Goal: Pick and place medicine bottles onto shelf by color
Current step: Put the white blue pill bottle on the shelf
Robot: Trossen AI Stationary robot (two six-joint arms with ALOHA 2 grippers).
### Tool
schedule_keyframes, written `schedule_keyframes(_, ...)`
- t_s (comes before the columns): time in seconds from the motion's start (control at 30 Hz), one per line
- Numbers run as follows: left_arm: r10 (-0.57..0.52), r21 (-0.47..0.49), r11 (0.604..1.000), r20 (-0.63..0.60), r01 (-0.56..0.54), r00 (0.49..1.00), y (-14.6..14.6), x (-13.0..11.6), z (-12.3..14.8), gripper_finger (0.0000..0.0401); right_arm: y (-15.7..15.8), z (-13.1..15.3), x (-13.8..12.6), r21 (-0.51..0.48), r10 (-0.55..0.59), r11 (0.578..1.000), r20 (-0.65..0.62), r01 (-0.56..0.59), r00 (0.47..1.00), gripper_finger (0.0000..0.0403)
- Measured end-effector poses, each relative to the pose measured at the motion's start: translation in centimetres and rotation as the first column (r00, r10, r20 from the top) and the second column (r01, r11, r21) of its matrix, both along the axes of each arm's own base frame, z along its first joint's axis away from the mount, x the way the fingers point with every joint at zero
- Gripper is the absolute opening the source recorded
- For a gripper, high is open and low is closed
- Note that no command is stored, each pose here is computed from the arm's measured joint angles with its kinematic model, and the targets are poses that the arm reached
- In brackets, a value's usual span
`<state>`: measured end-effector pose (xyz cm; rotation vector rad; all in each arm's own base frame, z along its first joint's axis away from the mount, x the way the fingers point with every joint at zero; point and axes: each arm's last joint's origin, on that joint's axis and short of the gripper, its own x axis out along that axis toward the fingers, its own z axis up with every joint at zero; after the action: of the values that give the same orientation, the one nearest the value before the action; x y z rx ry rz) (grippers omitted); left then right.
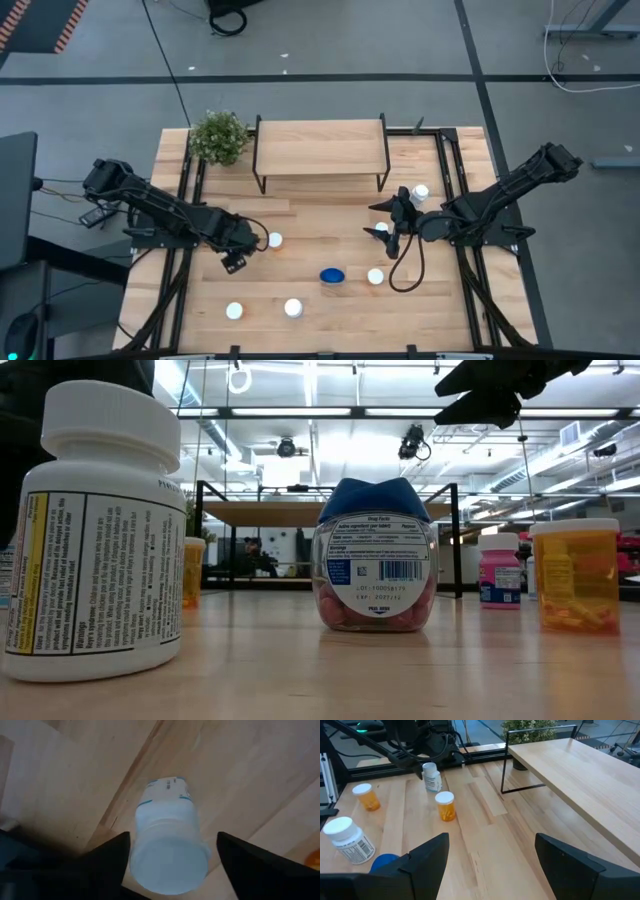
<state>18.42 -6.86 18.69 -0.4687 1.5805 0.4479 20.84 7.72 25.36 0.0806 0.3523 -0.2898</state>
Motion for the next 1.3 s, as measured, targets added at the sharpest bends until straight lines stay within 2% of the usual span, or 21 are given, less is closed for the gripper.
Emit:
schedule_keyframes(0.23,0.003,-0.013,1.000,-0.004,-0.003,1.000,0.0,0.0,0.0,0.0176,0.0,0.0,0.0,0.000,0.000,1.000,0.000,0.000,1.000,0.0305)
schedule_keyframes(0.5,-0.005,-0.034,0.999,-0.006,0.005,1.000,0.4,0.3,0.3,0.0173,0.0,0.0,0.0,0.001,0.000,1.000,0.000,0.000,1.000,0.0305)
schedule_keyframes(0.67,-0.031,-0.052,0.998,0.060,0.034,0.998,0.9,1.6,1.9,0.0203,0.0,0.0,0.0,0.002,-0.001,1.000,0.000,0.001,1.000,0.0305)
schedule_keyframes(0.8,-0.072,-0.060,0.995,0.121,0.079,0.990,1.6,2.7,4.3,0.0190,0.0,0.0,0.0,0.004,-0.002,1.000,0.000,0.002,1.000,0.0305)
schedule_keyframes(0.93,-0.129,-0.036,0.990,0.166,0.137,0.978,3.1,3.6,7.9,0.0174,0.0,0.0,0.0,0.009,-0.004,1.000,0.002,0.004,1.000,0.0305)
schedule_keyframes(1.07,-0.158,0.058,0.987,0.231,0.149,0.960,5.1,4.2,11.9,0.0176,0.0,0.0,0.0,0.010,-0.004,1.000,0.003,0.004,1.000,0.0305)
schedule_keyframes(1.17,-0.193,0.122,0.979,0.287,0.164,0.938,6.7,4.3,14.7,0.0195,0.0,0.0,0.0,0.021,-0.008,1.000,0.006,0.008,1.000,0.0305)
schedule_keyframes(1.3,-0.250,0.216,0.959,0.337,0.184,0.907,8.7,4.4,17.5,0.0200,0.0,0.0,0.0,0.023,-0.009,1.000,0.006,0.009,1.000,0.0305)
